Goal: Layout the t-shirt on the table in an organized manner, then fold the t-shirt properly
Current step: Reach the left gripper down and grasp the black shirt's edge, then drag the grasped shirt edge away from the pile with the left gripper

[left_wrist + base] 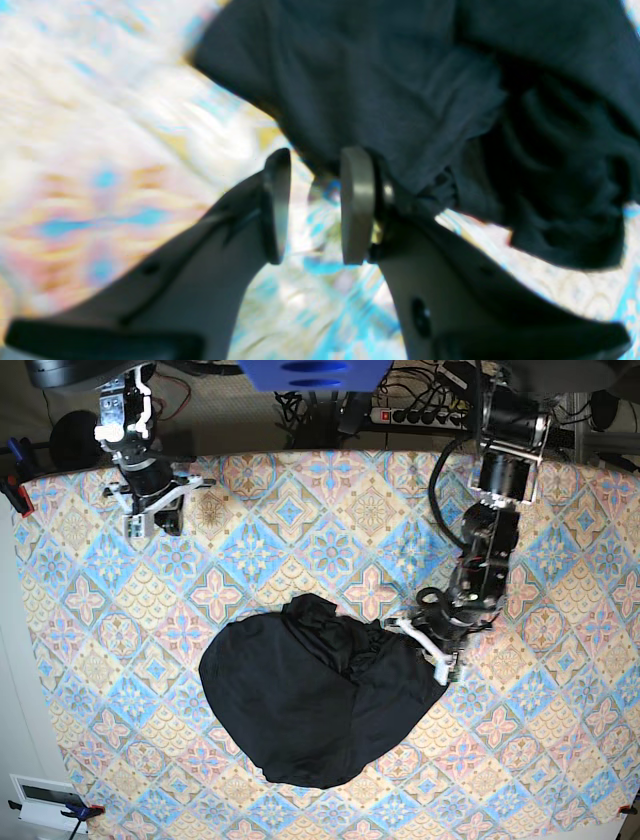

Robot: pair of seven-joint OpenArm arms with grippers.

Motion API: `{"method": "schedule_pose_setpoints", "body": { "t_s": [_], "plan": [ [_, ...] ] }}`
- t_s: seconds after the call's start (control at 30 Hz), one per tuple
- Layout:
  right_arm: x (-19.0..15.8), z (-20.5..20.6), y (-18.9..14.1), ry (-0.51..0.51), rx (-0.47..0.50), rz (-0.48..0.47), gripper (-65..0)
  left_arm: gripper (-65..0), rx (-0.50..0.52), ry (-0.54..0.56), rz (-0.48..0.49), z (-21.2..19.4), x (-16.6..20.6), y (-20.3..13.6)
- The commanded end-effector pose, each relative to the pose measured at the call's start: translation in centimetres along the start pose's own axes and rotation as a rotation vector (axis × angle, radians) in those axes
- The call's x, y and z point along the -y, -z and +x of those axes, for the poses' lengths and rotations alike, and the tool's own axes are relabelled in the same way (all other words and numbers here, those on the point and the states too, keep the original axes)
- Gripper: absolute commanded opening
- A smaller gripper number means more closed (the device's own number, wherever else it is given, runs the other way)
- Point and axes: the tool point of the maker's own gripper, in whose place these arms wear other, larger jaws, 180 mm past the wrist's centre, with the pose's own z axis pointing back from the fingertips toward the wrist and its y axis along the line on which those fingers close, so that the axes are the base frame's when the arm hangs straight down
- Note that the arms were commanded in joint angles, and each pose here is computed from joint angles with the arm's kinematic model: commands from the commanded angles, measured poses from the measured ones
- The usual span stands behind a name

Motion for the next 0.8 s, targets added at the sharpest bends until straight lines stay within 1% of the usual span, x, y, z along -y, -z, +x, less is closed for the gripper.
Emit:
{"method": "schedule_pose_setpoints", "body": {
  "t_s": [0.0, 0.07, 0.2, 0.3, 0.4, 0.43, 0.47, 0.5, 0.57, 0.63, 0.67, 0.7, 0.77],
  "plan": [
    [0.2, 1.1, -0.2, -0.015, 0.039, -0.003, -65.0, -47.8, 0.066, 0.022, -0.002, 2.8, 0.5, 0.1],
    [0.2, 1.0, -0.3, -0.015, 0.036, -0.003, -65.0, -46.1, 0.044, 0.036, -0.004, 2.4, 1.6, 1.1],
    [0.2, 1.0, -0.3, -0.015, 0.035, -0.003, -65.0, -40.2, 0.03, 0.071, -0.025, 2.2, 3.5, 1.8],
    [0.2, 0.9, -0.3, -0.015, 0.033, -0.003, -65.0, -39.8, 0.001, 0.091, -0.035, 1.2, 4.2, 2.3],
    [0.2, 0.9, -0.3, -0.015, 0.033, -0.003, -65.0, -40.0, -0.041, 0.08, -0.018, 0.5, 3.5, 3.3],
    [0.2, 1.0, -0.3, -0.015, 0.035, -0.003, -65.0, -41.3, -0.053, 0.073, -0.013, 0.3, 3.3, 3.6],
    [0.2, 1.0, -0.3, -0.015, 0.035, -0.003, -65.0, -45.1, -0.036, 0.072, -0.012, 0.7, 3.3, 3.7],
    [0.2, 1.0, -0.3, -0.015, 0.035, -0.003, -65.0, -50.7, -0.012, 0.07, -0.01, 1.2, 3.2, 3.7],
    [0.2, 1.1, -0.3, -0.016, 0.038, -0.003, -65.0, -65.0, 0.044, 0.075, 0.01, 2.6, 1.8, 3.2],
    [0.2, 1.0, -0.2, -0.015, 0.035, -0.003, -65.0, -64.8, 0.109, 0.085, 0.033, 4.8, 0.3, 1.8],
    [0.2, 1.0, -0.2, -0.015, 0.034, -0.002, -65.0, -63.4, 0.148, 0.083, 0.044, 6.0, -0.5, 0.9],
    [-0.1, 0.8, -0.2, -0.016, 0.028, 0.006, -65.0, -64.7, 0.182, 0.077, 0.057, 6.8, -1.4, -0.1],
    [-1.2, 0.5, 0.0, -0.021, 0.02, 0.038, -65.0, -65.0, 0.263, 0.071, 0.071, 9.0, -2.3, -2.3]
  ]
}}
